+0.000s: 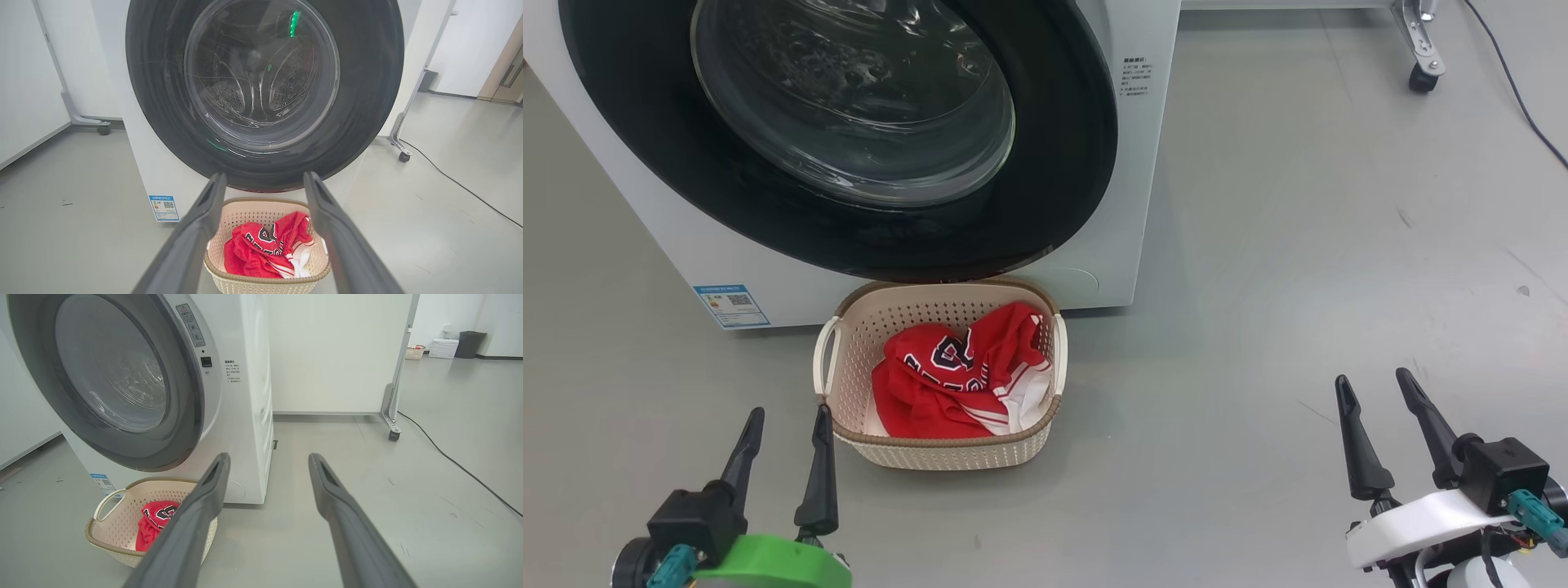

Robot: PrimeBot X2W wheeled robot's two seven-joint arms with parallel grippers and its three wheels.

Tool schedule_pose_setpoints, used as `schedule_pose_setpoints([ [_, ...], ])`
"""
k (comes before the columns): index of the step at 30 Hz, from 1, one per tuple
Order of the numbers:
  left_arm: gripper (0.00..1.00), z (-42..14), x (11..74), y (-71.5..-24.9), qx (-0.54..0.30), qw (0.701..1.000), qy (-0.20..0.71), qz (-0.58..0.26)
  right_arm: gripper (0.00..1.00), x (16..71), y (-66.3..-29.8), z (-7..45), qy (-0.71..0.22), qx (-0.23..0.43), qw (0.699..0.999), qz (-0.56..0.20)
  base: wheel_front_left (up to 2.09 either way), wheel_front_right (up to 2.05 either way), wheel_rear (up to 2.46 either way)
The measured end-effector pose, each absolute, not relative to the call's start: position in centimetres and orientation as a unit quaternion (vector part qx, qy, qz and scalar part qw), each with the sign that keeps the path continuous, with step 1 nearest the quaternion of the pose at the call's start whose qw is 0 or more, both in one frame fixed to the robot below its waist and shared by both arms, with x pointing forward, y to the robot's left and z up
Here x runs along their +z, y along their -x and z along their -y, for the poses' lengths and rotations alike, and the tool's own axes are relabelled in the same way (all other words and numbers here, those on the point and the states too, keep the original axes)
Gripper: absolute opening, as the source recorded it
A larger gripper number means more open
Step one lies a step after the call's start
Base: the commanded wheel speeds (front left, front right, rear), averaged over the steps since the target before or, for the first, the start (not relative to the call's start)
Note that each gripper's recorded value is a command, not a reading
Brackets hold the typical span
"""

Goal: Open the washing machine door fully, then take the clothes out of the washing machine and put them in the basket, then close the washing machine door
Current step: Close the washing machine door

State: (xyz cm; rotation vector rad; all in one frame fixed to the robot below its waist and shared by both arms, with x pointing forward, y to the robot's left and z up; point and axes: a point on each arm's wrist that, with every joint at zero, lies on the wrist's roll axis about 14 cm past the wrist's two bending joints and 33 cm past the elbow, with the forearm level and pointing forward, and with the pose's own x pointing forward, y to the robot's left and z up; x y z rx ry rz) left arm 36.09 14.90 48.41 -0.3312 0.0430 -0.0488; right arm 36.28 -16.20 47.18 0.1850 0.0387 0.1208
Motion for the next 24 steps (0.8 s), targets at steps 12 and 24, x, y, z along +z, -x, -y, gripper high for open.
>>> schedule_pose_setpoints([
  [12, 1.00, -14.76, 48.07, -35.81, -0.018, 0.986, 0.166, -0.025, 1.00, 47.53, -36.07, 16.24, -0.093, 0.057, 0.994, -0.014, 0.00, 0.00, 0.00],
  [24, 1.00, -14.58, 48.29, -35.91, -0.018, 0.987, 0.158, -0.020, 0.00, 47.82, -36.06, 16.36, -0.094, 0.052, 0.994, -0.009, 0.00, 0.00, 0.00],
])
